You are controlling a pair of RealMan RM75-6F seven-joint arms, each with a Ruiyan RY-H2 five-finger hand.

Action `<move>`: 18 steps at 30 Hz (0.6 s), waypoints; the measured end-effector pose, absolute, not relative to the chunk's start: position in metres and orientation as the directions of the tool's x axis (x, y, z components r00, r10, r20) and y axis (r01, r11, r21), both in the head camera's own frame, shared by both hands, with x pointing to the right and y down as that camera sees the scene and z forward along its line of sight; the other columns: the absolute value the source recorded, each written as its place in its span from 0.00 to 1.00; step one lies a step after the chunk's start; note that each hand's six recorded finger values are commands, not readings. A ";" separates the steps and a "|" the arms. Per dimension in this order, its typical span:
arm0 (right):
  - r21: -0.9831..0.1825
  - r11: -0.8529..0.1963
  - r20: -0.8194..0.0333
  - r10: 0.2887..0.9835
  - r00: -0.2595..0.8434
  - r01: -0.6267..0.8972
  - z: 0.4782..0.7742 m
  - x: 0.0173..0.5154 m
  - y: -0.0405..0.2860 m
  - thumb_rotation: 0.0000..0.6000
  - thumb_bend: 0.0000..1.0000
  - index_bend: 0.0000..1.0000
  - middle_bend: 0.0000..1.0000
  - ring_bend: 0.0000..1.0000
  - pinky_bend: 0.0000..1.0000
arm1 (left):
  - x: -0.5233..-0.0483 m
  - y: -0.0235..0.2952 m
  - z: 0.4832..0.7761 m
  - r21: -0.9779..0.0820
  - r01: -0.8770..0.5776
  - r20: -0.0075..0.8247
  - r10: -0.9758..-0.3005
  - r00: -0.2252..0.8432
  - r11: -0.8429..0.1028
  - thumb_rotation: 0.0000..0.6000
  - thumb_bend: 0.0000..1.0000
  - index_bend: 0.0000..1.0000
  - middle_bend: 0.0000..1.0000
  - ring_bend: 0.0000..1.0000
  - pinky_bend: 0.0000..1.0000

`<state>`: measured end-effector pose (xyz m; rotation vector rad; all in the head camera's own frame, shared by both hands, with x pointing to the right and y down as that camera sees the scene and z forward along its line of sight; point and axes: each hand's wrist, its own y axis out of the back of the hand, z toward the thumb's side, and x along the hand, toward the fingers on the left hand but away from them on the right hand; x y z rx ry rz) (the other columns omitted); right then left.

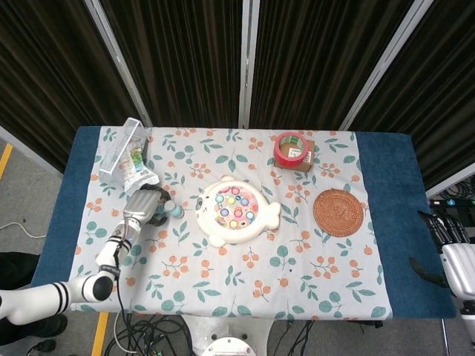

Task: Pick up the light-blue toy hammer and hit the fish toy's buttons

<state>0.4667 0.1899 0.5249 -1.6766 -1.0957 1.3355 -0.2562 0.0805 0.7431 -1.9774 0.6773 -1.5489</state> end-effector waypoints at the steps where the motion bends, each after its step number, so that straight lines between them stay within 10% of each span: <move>1: -0.906 -0.382 -0.369 0.924 0.102 0.180 0.525 0.467 0.190 1.00 0.19 0.07 0.13 0.00 0.00 | -0.256 0.080 0.744 -0.679 -0.063 0.707 -0.674 0.215 -0.732 1.00 0.29 0.39 0.29 0.16 0.13; 18: -0.904 -0.390 -0.378 0.921 0.100 0.177 0.526 0.466 0.190 1.00 0.19 0.07 0.14 0.00 0.00 | -0.253 0.080 0.744 -0.687 -0.077 0.696 -0.685 0.216 -0.722 1.00 0.31 0.43 0.30 0.17 0.14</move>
